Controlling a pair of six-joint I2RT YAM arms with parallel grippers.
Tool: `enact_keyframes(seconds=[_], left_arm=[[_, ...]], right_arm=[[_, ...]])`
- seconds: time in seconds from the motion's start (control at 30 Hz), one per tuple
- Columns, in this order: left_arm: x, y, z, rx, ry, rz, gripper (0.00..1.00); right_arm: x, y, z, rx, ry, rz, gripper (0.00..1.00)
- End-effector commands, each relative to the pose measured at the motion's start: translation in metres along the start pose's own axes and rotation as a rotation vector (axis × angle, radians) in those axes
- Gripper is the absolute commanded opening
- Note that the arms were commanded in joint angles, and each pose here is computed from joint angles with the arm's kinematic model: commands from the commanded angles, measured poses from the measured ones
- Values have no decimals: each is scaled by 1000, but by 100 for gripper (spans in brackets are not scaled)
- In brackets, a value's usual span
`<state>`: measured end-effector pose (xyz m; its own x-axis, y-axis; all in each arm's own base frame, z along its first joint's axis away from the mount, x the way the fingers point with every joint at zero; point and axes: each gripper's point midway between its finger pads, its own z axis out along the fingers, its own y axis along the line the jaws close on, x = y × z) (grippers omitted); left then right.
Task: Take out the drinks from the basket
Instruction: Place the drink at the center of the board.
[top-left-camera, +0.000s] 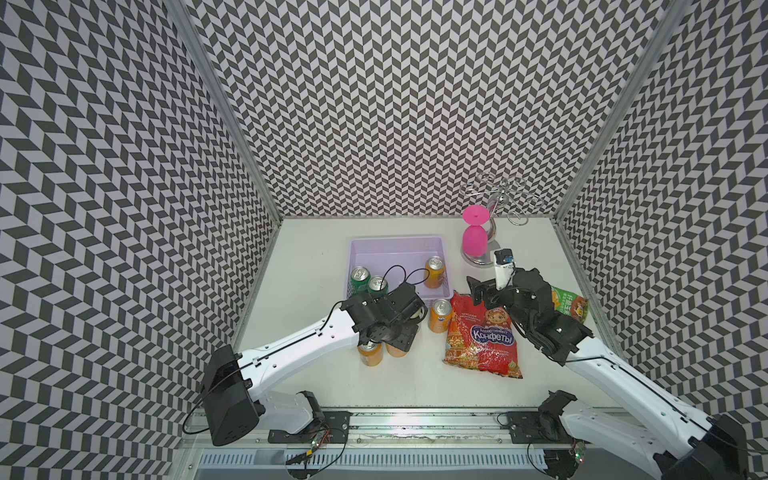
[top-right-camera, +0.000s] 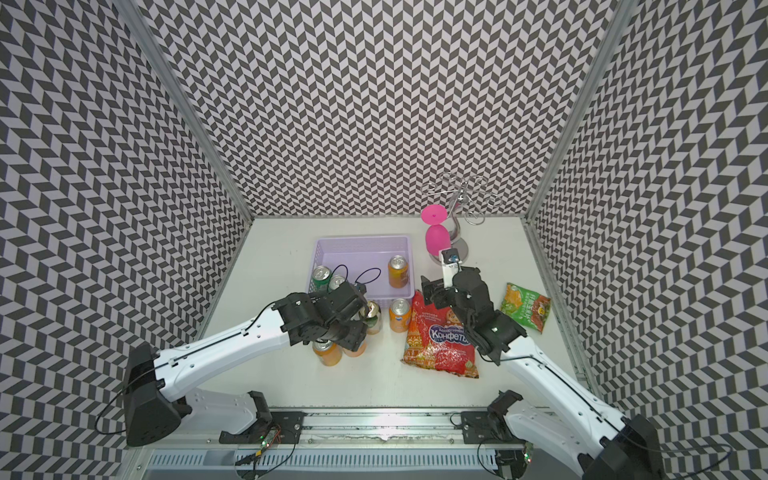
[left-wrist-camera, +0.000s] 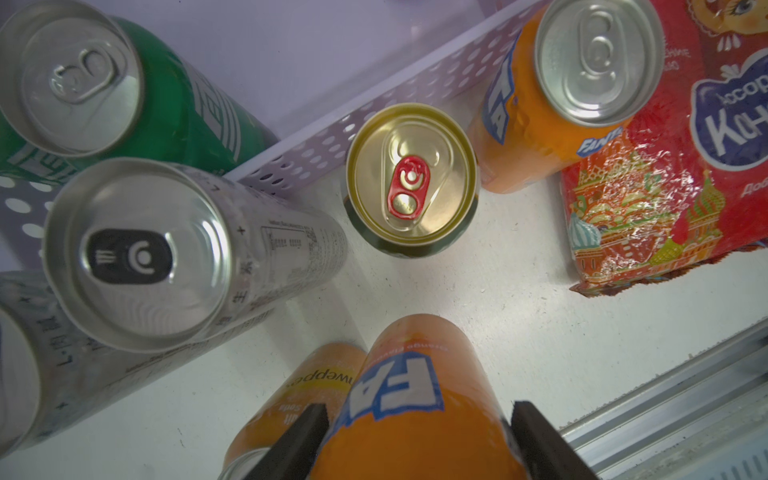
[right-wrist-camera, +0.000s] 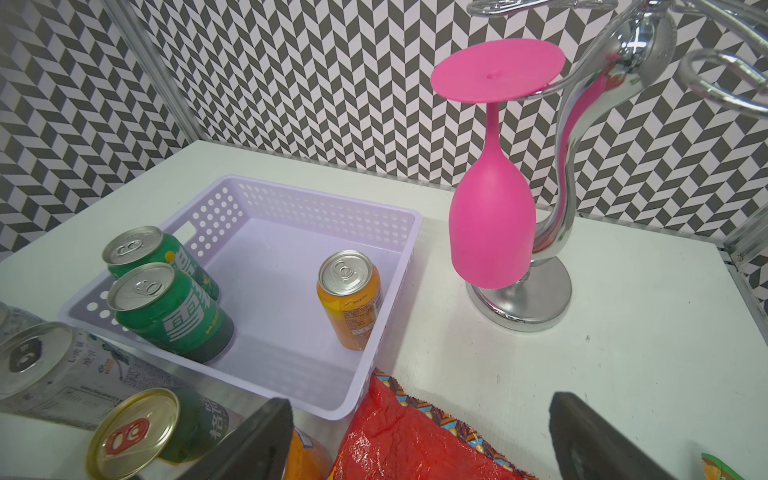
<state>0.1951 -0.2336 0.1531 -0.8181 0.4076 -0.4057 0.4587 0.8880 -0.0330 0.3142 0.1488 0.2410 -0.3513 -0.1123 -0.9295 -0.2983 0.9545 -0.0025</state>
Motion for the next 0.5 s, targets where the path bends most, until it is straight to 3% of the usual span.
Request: enact_keyframes(seconds=[0.0,0.47], left_arm=[[-16,-4,0,9,-75,-17,63],[-5,-1,33,-25,-51,-12,63]], right_arm=[[-10,-2,-3,4,-54,14,100],[-9,-2,-2,5,-49,11,100]])
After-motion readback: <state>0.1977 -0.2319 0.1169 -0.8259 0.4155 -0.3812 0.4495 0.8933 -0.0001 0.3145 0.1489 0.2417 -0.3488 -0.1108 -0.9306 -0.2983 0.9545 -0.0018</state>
